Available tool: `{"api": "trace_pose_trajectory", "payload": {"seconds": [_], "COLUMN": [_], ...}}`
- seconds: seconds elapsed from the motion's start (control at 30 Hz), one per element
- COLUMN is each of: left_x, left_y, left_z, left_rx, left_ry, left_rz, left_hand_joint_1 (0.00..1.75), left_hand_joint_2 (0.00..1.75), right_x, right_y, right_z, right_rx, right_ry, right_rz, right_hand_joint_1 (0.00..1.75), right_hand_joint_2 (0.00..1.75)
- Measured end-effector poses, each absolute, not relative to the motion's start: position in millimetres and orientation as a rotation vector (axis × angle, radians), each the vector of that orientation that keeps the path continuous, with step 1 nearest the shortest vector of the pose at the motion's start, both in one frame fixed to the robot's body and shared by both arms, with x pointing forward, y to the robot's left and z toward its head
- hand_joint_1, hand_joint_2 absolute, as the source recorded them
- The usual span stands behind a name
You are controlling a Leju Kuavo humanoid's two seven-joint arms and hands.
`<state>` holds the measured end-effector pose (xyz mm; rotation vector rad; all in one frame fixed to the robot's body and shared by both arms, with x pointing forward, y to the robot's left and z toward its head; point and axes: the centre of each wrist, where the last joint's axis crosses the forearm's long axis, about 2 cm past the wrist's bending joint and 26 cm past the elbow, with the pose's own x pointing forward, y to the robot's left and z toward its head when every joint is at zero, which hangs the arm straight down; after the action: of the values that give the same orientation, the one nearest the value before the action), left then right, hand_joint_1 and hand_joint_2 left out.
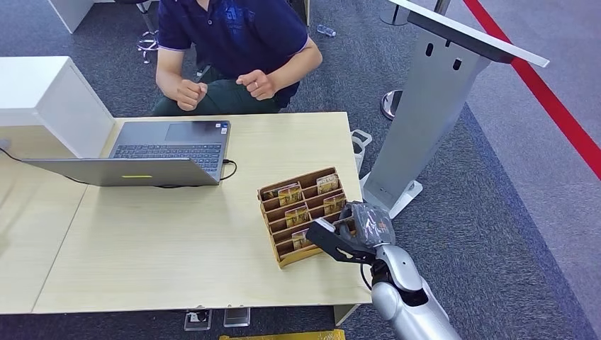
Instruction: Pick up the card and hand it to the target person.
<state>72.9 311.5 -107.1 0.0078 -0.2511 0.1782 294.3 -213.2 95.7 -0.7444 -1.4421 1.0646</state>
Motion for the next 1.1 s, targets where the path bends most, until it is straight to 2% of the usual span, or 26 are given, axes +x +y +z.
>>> {"api": "trace_pose_trajectory", "payload": {"seconds": [0.67,1.1], "left_x": [72.4,72.1], "left_y": [312.2,312.3], "left_z": [-107.2,-107.2], "left_rx": [0.008,0.008], "left_ry": [-0.252,-0.250], "left_rz": [0.172,0.173], "left_hand_joint_1": [0.00,0.00], "left_hand_joint_2": [0.00,0.00], "right_x": [294.8,321.5], "right_y": [-212.4,-198.2], "right_z": [98.9,158.4], "right_rx": [-0.740,-0.740], "right_ry": [-1.458,-1.668], "right_rz": [1.058,1.011], "right_hand_joint_1": [1.75,1.75], "right_hand_joint_2": [1.75,1.75]}}
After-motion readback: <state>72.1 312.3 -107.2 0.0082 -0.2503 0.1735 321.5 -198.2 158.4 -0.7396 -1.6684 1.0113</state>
